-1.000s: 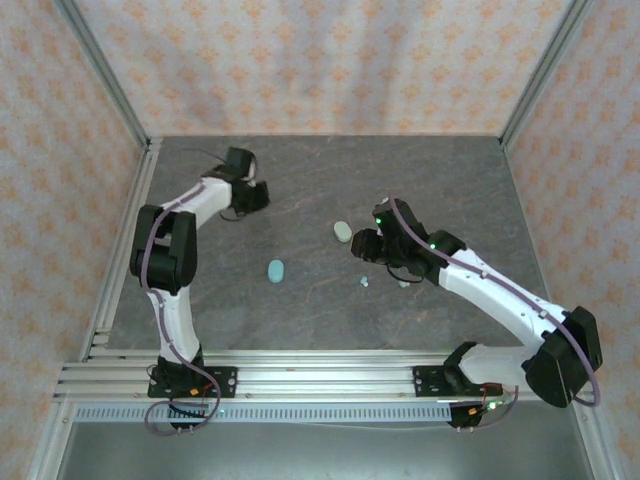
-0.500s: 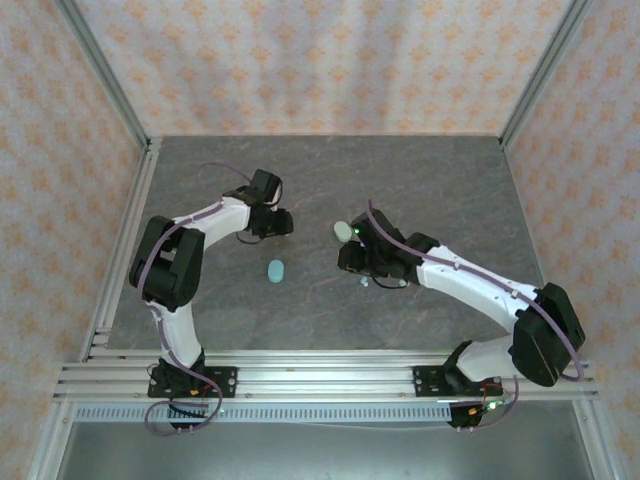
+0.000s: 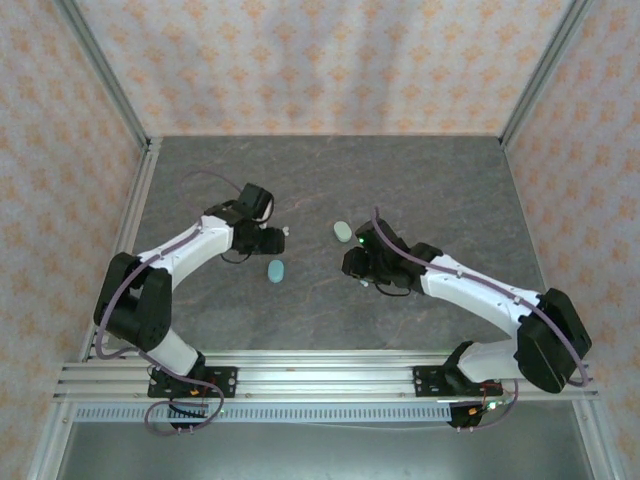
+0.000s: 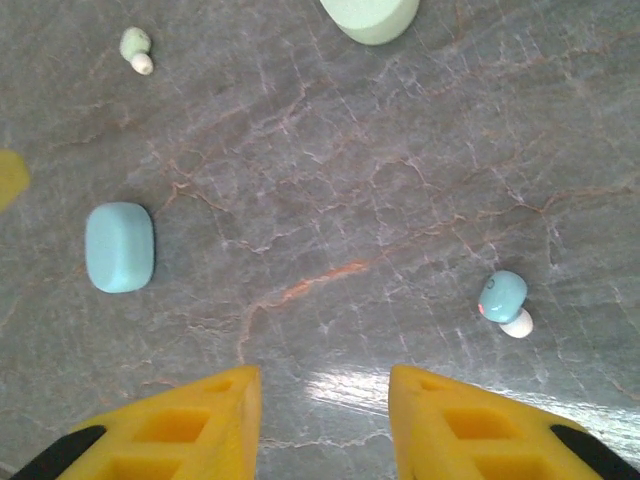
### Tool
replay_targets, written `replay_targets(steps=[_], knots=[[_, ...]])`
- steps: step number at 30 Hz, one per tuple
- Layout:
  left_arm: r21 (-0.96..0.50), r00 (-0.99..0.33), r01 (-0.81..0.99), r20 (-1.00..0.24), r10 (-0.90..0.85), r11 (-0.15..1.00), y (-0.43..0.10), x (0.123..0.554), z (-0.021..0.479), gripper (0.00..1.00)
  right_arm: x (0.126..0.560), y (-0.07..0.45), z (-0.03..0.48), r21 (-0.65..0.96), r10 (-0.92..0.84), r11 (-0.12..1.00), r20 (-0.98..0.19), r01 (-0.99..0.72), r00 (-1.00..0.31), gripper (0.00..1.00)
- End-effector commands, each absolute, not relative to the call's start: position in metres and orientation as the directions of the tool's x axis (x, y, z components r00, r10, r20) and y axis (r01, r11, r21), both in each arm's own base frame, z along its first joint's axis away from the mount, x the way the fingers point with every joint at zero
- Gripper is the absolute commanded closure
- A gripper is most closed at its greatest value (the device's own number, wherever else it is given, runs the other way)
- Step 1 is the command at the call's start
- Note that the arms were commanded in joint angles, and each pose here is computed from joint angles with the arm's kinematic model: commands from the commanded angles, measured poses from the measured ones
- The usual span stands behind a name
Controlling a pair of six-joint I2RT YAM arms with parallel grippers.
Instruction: Insert wireless bluetooth earbuds into charging case
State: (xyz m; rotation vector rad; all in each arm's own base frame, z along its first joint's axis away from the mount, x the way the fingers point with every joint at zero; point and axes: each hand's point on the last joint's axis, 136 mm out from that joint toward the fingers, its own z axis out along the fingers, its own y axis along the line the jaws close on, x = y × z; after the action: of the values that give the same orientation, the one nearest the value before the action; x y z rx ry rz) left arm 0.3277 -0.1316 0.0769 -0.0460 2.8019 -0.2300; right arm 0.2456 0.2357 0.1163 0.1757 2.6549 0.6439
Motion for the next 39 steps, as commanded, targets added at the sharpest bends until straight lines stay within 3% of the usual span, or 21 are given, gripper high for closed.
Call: replay_targets(steps=[1, 12, 15, 21, 26, 31, 35, 39], knots=[[-0.101, -0.964, 0.023, -0.267, -0.005, 0.995, -0.129, 0.308, 0.063, 0.36, 0.247, 0.237, 0.112, 0.465, 0.226, 0.884, -0.357, 0.037, -0.907, 0.61], [-0.073, -0.978, 0.056, -0.203, 0.04, 0.996, -0.155, 0.31, 0.027, 0.37, 0.243, 0.229, 0.113, 0.472, 0.252, 0.88, -0.368, 0.054, -0.895, 0.61], [-0.061, -0.981, 0.06, -0.19, 0.047, 0.996, -0.157, 0.309, 0.019, 0.42, 0.242, 0.228, 0.115, 0.483, 0.265, 0.874, -0.371, 0.059, -0.89, 0.61], [-0.074, -0.976, 0.072, -0.212, 0.054, 0.995, -0.158, 0.309, 0.021, 0.63, 0.242, 0.229, 0.119, 0.534, 0.304, 0.843, -0.374, 0.065, -0.876, 0.58], [-0.181, -0.955, 0.108, -0.291, 0.051, 0.978, -0.172, 0.313, 0.052, 0.81, 0.244, 0.235, 0.134, 0.648, 0.375, 0.76, -0.381, 0.045, -0.845, 0.56], [-0.385, -0.93, 0.177, -0.367, 0.026, 0.906, -0.201, 0.314, 0.099, 0.84, 0.248, 0.244, 0.162, 0.78, 0.448, 0.625, -0.389, -0.029, -0.805, 0.53], [-0.486, -0.916, 0.048, -0.37, -0.156, 0.873, -0.199, 0.323, 0.131, 0.84, 0.249, 0.248, 0.177, 0.775, 0.437, 0.62, -0.469, -0.121, -0.768, 0.49], [-0.602, -0.883, -0.154, -0.272, -0.382, 0.784, -0.2, 0.325, 0.147, 0.84, 0.253, 0.264, 0.186, 0.706, 0.383, 0.664, -0.605, -0.247, -0.698, 0.45]])
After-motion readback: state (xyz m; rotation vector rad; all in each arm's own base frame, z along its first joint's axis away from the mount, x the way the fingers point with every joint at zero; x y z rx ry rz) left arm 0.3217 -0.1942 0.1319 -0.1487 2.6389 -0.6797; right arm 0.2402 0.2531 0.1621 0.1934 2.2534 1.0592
